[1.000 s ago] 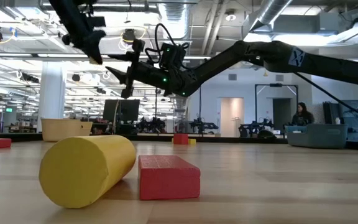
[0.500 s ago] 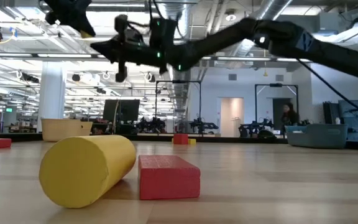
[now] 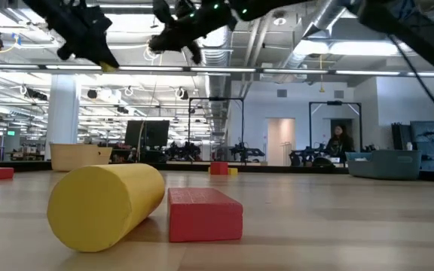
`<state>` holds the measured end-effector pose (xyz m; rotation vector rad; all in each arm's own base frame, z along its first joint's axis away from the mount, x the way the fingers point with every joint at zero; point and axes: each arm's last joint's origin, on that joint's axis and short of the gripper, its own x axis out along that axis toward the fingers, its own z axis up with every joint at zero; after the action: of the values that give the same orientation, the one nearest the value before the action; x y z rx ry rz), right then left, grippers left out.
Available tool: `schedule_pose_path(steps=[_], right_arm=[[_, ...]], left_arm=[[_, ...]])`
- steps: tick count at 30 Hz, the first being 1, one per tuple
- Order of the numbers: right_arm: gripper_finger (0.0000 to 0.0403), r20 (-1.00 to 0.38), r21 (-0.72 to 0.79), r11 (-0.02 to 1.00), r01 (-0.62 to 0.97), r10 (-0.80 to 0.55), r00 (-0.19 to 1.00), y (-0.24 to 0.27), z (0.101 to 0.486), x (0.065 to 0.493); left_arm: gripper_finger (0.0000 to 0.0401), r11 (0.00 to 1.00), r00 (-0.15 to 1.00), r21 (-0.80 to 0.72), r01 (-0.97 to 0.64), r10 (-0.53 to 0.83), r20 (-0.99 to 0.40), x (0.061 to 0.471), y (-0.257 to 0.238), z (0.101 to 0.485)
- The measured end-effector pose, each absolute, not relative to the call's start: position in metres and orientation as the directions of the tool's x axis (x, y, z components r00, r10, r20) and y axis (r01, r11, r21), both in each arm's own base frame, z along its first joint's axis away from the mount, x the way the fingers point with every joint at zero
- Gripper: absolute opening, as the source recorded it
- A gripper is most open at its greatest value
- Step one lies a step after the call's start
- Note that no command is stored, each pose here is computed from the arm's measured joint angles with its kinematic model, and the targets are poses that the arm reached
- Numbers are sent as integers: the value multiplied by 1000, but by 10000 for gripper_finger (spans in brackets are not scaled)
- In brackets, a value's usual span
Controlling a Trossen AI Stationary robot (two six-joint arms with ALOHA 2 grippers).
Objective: Sort & place blocks by color
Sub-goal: Put the center yellow block into the yellow bin
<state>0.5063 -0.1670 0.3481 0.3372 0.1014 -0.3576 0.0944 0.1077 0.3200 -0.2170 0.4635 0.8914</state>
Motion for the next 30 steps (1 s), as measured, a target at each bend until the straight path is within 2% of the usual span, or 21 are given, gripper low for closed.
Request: schedule_pose_path(steps=[5,10,14,18,22,30], right_arm=[[9,-227,266,839,475,-424,877,-166,344,477],[6,-214,373,782,499,-451,867,-158,310,446],[5,-156,480,716,507,-499,852,-145,280,411],[5,-174,547,633,548,-554,814,-132,254,378],[5,-155,578,615,536,-562,813,-107,257,361],[6,-215,500,595,630,-619,755,-37,292,333]], left_arm=[[101,614,555,-57,-787,666,-498,100,113,288],[101,597,543,-108,-795,620,-566,104,116,255],[101,515,454,-97,-852,631,-630,102,118,233],[103,424,372,-97,-900,634,-678,101,124,214],[114,385,315,-78,-920,603,-733,104,136,199],[119,298,209,-49,-953,535,-818,107,155,173]])
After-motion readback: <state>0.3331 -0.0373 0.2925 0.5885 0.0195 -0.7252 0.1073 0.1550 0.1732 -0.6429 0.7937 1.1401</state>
